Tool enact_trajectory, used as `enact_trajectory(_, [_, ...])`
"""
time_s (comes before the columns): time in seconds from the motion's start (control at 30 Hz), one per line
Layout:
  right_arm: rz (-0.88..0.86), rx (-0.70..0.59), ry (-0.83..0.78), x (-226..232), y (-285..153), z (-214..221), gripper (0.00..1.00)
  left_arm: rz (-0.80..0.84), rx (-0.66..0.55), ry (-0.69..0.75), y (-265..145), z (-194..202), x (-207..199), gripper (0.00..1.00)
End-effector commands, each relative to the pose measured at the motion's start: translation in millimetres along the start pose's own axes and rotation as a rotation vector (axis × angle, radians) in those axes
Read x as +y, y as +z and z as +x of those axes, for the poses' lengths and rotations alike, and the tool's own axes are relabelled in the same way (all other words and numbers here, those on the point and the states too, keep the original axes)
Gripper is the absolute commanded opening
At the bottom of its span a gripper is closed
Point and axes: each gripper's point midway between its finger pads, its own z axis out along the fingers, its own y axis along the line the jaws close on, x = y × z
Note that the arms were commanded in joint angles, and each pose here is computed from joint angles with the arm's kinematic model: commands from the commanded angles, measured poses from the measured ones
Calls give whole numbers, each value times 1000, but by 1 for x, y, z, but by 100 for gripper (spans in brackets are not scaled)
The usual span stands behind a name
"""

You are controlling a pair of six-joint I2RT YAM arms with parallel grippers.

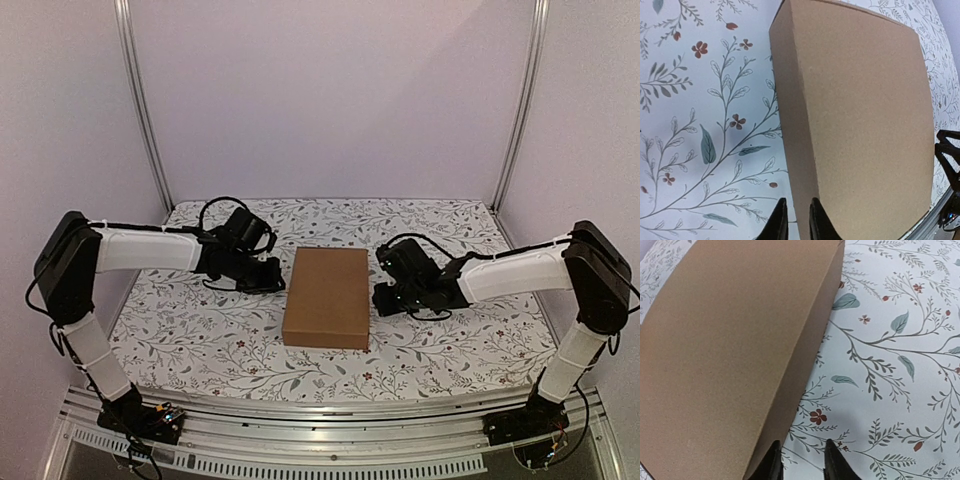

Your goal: Fold the paper box

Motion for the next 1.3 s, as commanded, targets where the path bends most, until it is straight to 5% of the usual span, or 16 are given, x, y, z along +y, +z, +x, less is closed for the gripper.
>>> enact_trajectory(0.0, [109, -65, -69, -25, -33, -22, 37, -54, -76, 23, -35, -23, 4, 22])
enact_trajectory(0.13, [175, -127, -112, -40, -65, -37, 70, -57, -133, 39, -65, -34, -1, 38])
enact_trajectory(0.2, [198, -167, -129, -46, -85, -47, 96, -45, -154, 45, -81, -37, -5, 50])
enact_trajectory(0.27, [228, -186, -148, -53, -102, -54, 99, -73, -200, 52, -99, -44, -2, 66])
enact_trajectory(0.33, [265, -202, -163, -61, -116, -58, 99, -83, -241, 61, -118, -49, -2, 95])
enact_trajectory(0.37, [286, -209, -167, -65, -122, -60, 99, -89, -258, 68, -128, -51, -2, 99])
enact_trajectory(0.97, [732, -572, 65, -156, -264, -91, 99, -42, -560, 284, -263, -59, -14, 99])
enact_trajectory(1.27, [569, -566, 13, -151, -293, -84, 99, -35, -691, 336, -312, -44, -6, 100])
